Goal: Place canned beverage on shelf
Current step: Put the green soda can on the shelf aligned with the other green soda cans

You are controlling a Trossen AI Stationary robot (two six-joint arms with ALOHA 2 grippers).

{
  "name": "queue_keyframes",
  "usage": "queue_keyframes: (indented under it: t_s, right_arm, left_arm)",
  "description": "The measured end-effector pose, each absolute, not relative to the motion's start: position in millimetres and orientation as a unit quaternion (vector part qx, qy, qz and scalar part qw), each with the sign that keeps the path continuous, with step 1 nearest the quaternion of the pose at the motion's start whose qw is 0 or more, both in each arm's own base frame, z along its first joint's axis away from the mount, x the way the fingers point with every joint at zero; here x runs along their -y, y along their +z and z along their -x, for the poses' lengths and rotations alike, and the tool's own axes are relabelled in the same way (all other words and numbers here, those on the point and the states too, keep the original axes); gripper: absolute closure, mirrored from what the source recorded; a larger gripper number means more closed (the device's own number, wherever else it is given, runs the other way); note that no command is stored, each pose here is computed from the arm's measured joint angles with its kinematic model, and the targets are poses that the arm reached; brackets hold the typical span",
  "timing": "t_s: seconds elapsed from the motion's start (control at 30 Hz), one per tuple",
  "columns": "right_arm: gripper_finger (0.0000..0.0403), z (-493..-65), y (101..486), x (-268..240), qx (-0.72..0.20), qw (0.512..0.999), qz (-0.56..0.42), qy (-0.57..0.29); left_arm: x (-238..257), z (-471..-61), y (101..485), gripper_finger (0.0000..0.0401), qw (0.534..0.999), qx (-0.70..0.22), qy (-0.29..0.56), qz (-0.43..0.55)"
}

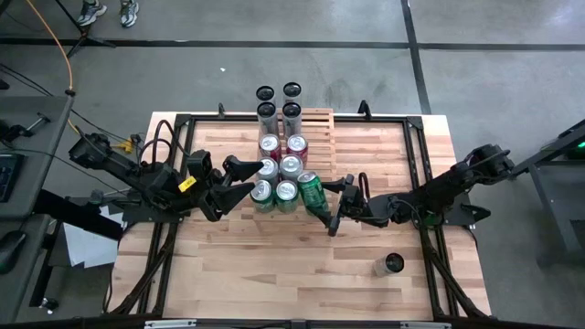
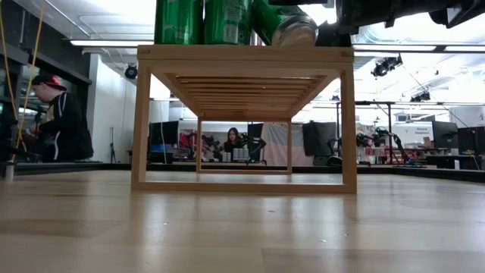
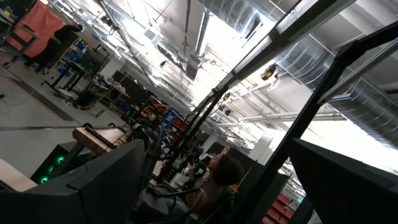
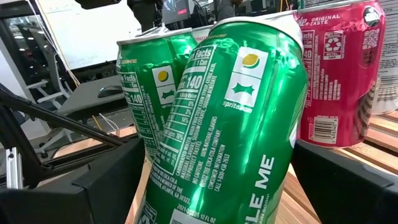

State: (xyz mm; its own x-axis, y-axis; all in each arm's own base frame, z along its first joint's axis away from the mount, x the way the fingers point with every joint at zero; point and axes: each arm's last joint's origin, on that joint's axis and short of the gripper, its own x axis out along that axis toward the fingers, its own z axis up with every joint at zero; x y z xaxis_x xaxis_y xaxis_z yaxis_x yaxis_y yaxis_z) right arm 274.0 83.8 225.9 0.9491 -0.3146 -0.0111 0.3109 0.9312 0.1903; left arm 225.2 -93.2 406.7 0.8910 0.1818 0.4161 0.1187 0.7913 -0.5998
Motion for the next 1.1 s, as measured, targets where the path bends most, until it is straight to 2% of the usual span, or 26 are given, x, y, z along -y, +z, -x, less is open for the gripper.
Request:
queue_keyframes:
  t_s: [0.57, 0.67, 0.9, 1.1]
  right_arm:
    - [0.0022, -274.1, 225.9, -84.0, 0.006, 0.985, -0.074, -0.157]
    - [0.0036, -274.1, 226.0, -83.9, 0.007, 0.984, -0.078, -0.157]
    - [0.0102, -274.1, 226.3, -84.1, 0.010, 0.984, -0.088, -0.155]
    - [0.0103, -272.8, 228.4, -83.7, 0.012, 0.983, -0.099, -0.154]
  left_arm:
    - [93.2, -225.2, 406.7, 0.0009, 0.917, 0.233, 0.017, 0.322]
    - [93.2, -225.2, 406.7, 0.0009, 0.917, 0.233, 0.017, 0.323]
    - [93.2, -225.2, 406.7, 0.0009, 0.917, 0.233, 0.017, 0.323]
    - [93.2, -225.2, 406.7, 0.0009, 0.917, 0.233, 0.017, 0.323]
